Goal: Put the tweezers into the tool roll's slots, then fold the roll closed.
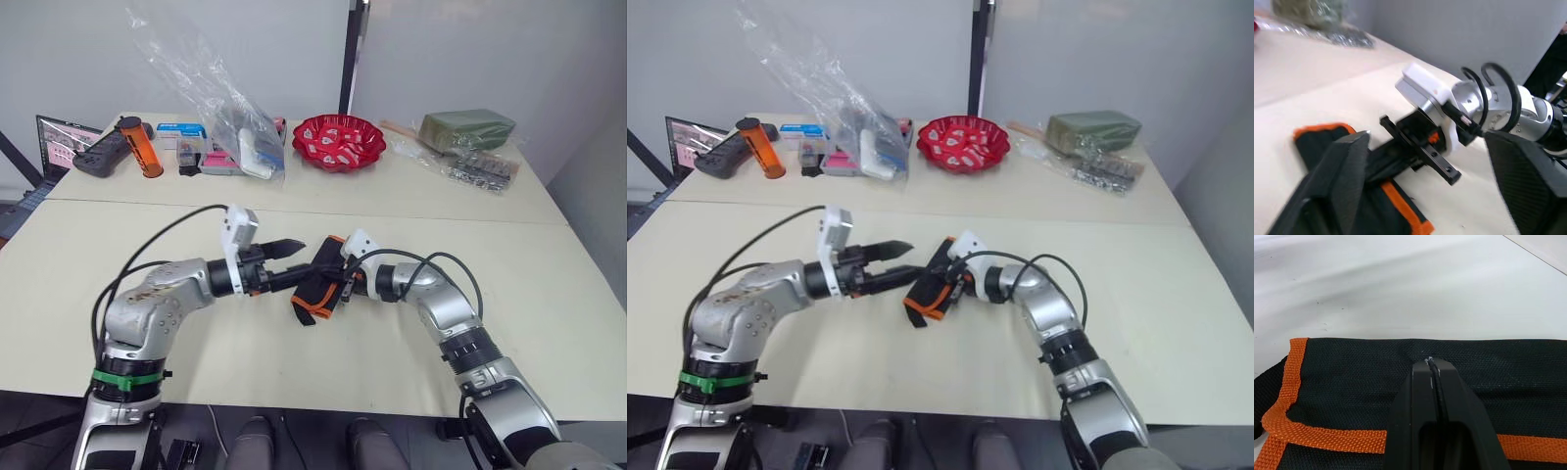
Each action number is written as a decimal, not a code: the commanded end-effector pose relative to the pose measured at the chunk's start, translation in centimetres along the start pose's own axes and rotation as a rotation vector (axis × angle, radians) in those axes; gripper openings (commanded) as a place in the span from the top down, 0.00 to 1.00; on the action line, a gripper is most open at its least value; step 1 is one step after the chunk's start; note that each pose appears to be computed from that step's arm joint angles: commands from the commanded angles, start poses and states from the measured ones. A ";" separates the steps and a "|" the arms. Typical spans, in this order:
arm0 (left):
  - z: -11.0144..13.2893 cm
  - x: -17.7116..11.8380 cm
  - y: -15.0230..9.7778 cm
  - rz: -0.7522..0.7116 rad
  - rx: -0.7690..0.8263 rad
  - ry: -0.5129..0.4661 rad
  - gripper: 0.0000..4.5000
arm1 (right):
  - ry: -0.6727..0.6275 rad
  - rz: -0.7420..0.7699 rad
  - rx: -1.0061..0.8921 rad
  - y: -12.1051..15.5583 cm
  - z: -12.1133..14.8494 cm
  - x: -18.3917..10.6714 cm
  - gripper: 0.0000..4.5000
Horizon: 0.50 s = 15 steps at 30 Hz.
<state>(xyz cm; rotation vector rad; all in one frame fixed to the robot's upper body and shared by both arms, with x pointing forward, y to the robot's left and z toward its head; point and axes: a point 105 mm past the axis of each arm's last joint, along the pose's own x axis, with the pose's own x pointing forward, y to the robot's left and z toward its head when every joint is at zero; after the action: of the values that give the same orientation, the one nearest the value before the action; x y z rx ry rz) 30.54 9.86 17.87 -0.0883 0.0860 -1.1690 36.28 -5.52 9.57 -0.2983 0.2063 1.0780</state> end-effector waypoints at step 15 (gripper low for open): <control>-9.8 4.6 1.4 -0.070 0.157 0.216 0.99 | 0.060 -0.045 0.087 -0.3 -3.5 -0.7 1.00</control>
<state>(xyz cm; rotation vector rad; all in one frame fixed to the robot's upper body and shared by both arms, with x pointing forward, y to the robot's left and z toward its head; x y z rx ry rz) 32.22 6.18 8.26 0.1336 0.1837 -1.2567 36.25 -5.61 9.50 -0.2771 0.1833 1.0775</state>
